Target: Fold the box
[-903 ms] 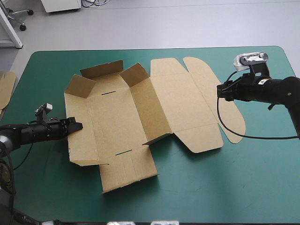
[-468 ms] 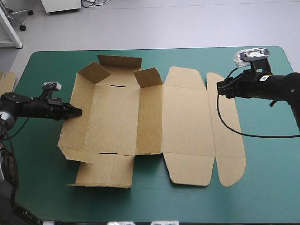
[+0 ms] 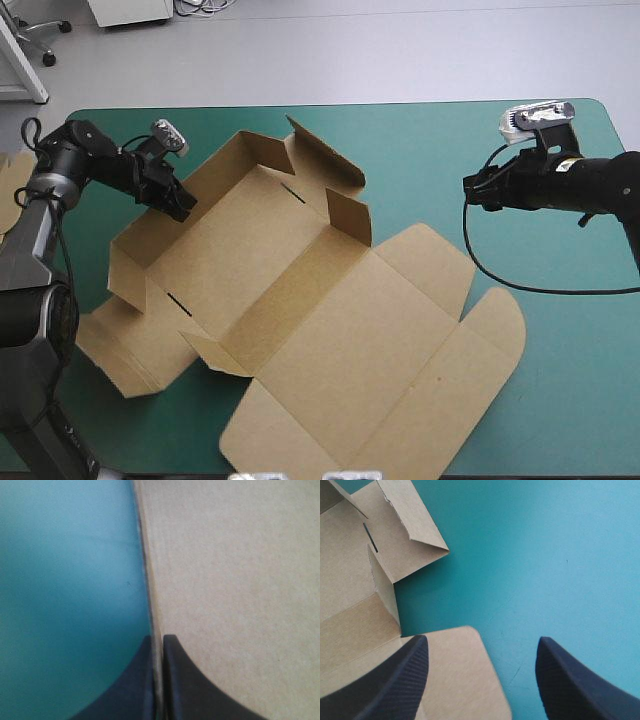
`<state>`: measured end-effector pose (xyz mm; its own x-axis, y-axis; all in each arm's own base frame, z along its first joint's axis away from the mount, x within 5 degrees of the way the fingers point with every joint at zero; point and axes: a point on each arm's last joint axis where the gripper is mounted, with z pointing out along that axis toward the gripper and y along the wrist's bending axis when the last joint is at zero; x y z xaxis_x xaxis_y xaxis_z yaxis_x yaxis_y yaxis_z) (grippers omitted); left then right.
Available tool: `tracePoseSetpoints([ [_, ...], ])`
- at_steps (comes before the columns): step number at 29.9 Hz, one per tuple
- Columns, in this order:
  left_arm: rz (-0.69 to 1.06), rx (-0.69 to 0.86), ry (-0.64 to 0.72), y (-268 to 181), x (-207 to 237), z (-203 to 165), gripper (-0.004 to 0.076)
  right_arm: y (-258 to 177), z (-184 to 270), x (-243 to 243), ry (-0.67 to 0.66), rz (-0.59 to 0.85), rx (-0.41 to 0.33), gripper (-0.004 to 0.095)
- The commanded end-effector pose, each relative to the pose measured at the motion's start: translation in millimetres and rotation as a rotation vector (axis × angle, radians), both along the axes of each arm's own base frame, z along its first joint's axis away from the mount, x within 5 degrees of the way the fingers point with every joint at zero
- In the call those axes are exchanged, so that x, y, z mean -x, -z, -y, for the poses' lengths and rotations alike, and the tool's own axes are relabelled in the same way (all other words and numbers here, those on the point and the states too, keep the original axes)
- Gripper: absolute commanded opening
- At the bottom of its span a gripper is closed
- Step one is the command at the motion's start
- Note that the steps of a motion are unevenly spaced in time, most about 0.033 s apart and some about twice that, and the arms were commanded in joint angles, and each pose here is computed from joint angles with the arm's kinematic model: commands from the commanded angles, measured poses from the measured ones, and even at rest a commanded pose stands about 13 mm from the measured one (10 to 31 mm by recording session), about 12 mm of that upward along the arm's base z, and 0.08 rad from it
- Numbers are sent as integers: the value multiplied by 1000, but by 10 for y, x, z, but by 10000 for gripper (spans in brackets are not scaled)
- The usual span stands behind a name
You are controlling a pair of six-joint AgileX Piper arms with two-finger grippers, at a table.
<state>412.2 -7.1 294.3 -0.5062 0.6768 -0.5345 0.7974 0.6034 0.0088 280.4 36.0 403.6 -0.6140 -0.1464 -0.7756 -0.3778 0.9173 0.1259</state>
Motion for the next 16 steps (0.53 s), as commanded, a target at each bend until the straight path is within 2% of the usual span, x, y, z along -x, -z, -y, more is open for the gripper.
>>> tracePoseSetpoints([
  [1, 274, -22, 79, -558, -89, 276, -14, -211, 15, 53, 23, 104, -17, 575],
  [4, 444, -37, 71, -750, -217, 500, -14, -215, 35, 54, 43, 100, -22, 575],
  [8, 647, -130, 95, -929, -269, 836, -15, -291, 224, 111, 156, 135, 1, 575],
  [12, 784, -231, 231, -981, -229, 1181, -15, -380, 477, 208, 279, 167, 1, 573],
  [16, 921, -272, 337, -1051, -169, 1491, -15, -381, 604, 251, 324, 153, 9, 546],
])
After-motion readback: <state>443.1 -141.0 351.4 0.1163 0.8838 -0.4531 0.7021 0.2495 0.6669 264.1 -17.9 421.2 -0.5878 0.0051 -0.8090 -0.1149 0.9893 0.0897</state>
